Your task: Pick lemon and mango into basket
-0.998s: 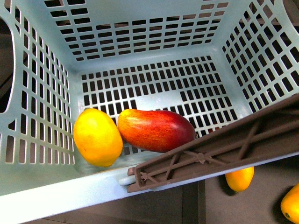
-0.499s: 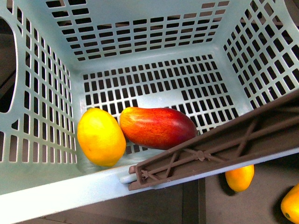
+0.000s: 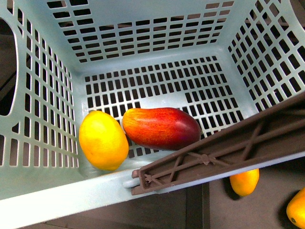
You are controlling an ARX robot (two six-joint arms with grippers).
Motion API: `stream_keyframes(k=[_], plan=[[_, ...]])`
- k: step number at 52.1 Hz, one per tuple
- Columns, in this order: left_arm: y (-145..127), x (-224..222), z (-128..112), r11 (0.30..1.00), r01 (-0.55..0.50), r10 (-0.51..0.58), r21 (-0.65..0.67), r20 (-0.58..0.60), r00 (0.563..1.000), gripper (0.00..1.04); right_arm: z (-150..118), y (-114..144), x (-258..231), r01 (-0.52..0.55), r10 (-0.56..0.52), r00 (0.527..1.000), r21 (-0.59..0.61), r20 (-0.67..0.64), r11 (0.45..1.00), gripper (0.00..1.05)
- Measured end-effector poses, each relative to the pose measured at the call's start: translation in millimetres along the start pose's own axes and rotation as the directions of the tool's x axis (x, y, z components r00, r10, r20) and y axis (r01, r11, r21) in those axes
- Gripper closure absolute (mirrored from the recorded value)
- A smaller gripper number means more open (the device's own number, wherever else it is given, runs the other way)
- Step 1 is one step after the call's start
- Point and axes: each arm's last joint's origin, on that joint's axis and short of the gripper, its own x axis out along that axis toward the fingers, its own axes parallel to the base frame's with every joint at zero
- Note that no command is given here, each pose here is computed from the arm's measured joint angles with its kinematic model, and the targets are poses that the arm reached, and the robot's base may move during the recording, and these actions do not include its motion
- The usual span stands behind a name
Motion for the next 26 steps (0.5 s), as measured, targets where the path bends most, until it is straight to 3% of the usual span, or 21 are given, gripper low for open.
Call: stream_keyframes(k=[26], plan=[[0.0, 0.0, 0.0, 1.000, 0.001, -0.001, -0.002, -0.002, 1.000, 1.01, -3.2, 0.0, -13.8, 0.000, 0.000, 1.000, 0.000, -0.008, 1.000, 1.03]])
